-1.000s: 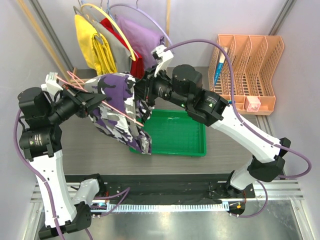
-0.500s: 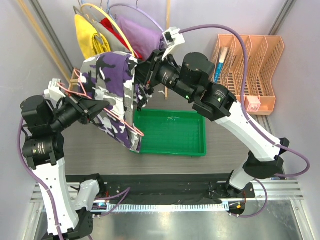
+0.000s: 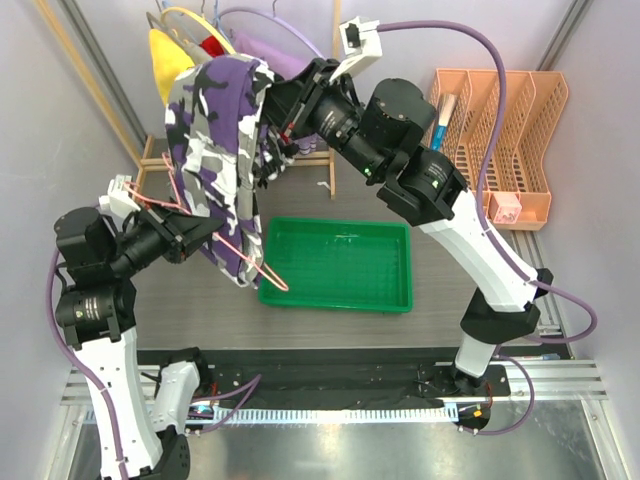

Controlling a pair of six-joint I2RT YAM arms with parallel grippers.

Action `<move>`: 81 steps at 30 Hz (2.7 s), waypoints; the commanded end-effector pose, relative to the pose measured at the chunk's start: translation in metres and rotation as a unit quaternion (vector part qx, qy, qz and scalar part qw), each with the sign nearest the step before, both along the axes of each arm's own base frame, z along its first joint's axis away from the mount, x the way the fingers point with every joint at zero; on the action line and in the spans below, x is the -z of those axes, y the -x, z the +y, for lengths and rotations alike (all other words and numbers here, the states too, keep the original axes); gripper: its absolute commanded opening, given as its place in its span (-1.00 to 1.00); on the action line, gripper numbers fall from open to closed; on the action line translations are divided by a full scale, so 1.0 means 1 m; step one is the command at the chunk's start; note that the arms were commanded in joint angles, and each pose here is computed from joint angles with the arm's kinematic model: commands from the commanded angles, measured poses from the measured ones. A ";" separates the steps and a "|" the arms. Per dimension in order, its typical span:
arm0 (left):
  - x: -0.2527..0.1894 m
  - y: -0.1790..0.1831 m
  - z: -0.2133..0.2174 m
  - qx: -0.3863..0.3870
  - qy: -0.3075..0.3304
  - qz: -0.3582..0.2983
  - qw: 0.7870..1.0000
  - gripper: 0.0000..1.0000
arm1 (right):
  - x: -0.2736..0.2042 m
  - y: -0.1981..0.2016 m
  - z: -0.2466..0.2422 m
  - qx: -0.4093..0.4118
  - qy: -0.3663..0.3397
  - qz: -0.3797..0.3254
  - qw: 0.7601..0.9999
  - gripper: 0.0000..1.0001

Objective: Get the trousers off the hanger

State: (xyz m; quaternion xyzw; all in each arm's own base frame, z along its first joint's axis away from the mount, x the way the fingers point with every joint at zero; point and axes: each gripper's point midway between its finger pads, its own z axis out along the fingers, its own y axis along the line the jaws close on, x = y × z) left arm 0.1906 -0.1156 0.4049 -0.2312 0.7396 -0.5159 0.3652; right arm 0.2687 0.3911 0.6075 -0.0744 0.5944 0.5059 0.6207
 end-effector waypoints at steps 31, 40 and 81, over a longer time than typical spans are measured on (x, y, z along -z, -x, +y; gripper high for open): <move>0.037 -0.003 0.031 -0.062 -0.123 0.069 0.988 -1.00 | 0.054 0.036 -0.257 0.331 0.059 -0.014 0.942 -0.98; 0.029 -0.012 0.027 -0.051 -0.103 0.060 0.992 -1.00 | 0.132 0.018 -0.258 0.378 0.196 0.005 0.905 -0.98; 0.004 -0.002 0.022 -0.054 -0.093 0.022 0.994 -1.00 | 0.356 -0.020 -0.090 0.147 0.496 0.110 0.849 -0.98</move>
